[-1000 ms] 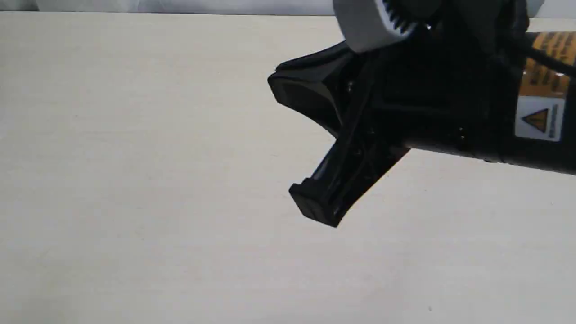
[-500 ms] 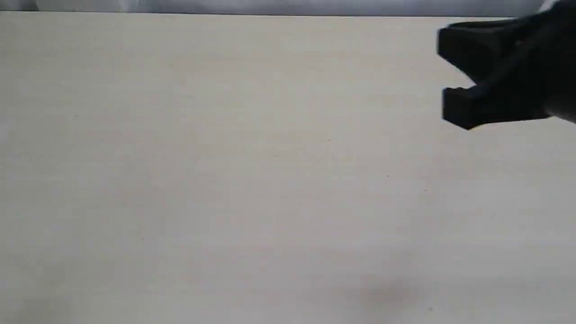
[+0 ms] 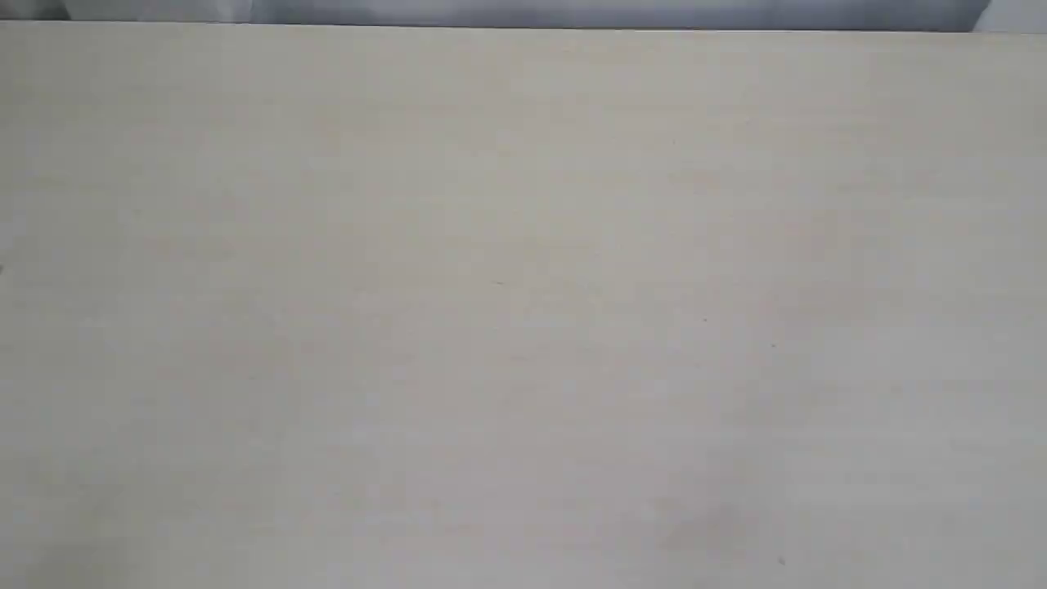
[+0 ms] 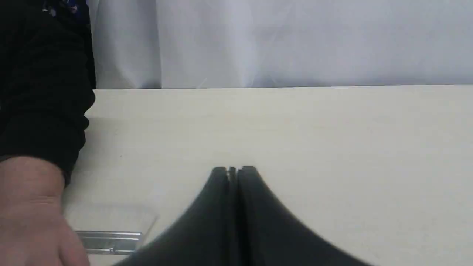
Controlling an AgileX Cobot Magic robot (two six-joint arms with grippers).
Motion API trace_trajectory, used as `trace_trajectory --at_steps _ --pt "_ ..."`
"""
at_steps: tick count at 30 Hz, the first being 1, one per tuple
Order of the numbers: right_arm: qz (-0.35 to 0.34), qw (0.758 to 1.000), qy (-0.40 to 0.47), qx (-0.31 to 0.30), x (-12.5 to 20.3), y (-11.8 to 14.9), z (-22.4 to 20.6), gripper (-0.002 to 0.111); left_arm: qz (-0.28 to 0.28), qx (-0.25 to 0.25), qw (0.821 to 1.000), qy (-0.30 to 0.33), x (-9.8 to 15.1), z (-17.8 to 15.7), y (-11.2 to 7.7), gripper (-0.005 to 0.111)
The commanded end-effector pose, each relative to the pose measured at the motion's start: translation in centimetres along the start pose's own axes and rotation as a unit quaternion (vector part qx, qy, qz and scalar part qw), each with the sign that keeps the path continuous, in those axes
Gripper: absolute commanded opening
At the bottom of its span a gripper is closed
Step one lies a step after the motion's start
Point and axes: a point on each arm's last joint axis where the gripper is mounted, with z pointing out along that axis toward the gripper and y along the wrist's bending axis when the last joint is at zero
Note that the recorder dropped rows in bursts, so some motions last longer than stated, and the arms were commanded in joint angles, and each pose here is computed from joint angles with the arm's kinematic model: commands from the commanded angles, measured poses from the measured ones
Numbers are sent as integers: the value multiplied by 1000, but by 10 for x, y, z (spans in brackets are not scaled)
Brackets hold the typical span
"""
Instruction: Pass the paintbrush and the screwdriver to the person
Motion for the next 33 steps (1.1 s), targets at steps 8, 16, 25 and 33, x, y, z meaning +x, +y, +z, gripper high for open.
trace_trajectory --at_steps 8,16,25,33 --pt "13 997 -41 63 38 -6 -24 5 -1 4 1000 -4 0 0 -1 0" --pt "11 995 -65 76 50 -5 -32 5 -1 4 1000 -4 0 0 -1 0" --pt "13 996 -38 78 55 -6 -31 5 -1 4 1000 -4 0 0 -1 0" --pt "13 997 -4 74 79 -3 -25 5 -2 5 1000 -2 0 0 -1 0"
